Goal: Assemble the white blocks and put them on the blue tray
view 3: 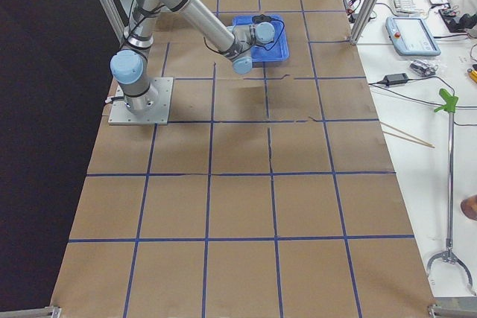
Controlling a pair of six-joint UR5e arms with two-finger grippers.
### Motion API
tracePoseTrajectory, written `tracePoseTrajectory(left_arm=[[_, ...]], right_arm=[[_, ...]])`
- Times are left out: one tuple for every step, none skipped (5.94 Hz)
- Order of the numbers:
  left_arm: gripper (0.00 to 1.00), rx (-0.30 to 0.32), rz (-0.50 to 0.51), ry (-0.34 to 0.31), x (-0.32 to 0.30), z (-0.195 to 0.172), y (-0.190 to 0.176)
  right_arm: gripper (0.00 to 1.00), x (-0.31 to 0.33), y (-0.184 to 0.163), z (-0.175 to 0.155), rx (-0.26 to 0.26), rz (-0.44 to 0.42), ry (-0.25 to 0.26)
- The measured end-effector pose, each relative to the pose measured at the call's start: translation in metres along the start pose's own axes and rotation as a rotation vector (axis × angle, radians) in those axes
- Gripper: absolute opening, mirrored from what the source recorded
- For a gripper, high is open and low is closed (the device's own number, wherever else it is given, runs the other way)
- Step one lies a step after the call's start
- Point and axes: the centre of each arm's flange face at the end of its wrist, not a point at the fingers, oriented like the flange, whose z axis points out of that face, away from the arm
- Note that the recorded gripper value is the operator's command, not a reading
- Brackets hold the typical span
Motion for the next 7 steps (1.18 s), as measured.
tracePoseTrajectory(left_arm=[[0.99, 0.002, 0.000, -0.001, -0.0001, -0.0005, -0.0003], [0.99, 0.003, 0.001, -0.001, -0.0001, -0.0006, -0.0003], [0.99, 0.003, 0.001, -0.002, -0.0002, -0.0005, -0.0003], [0.99, 0.003, 0.000, -0.001, -0.0001, -0.0006, -0.0003], [0.99, 0.004, -0.001, -0.001, -0.0001, -0.0008, -0.0004], [0.99, 0.005, -0.001, -0.001, -0.0001, -0.0009, -0.0005], [0.99, 0.005, -0.001, 0.000, 0.0000, -0.0009, -0.0005]], right_arm=[[0.31, -0.0022, -0.0003, 0.0021, -0.001, 0.001, -0.005], [0.30, -0.0053, 0.0008, 0.0042, -0.002, 0.006, -0.012], [0.30, -0.0077, 0.0020, 0.0057, -0.002, 0.014, -0.016], [0.30, -0.0091, 0.0018, 0.0068, 0.000, 0.026, -0.019], [0.30, -0.0096, 0.0014, 0.0073, 0.001, 0.036, -0.020], [0.30, -0.0098, 0.0010, 0.0073, 0.001, 0.041, -0.020], [0.30, -0.0097, 0.0007, 0.0071, 0.001, 0.047, -0.019]])
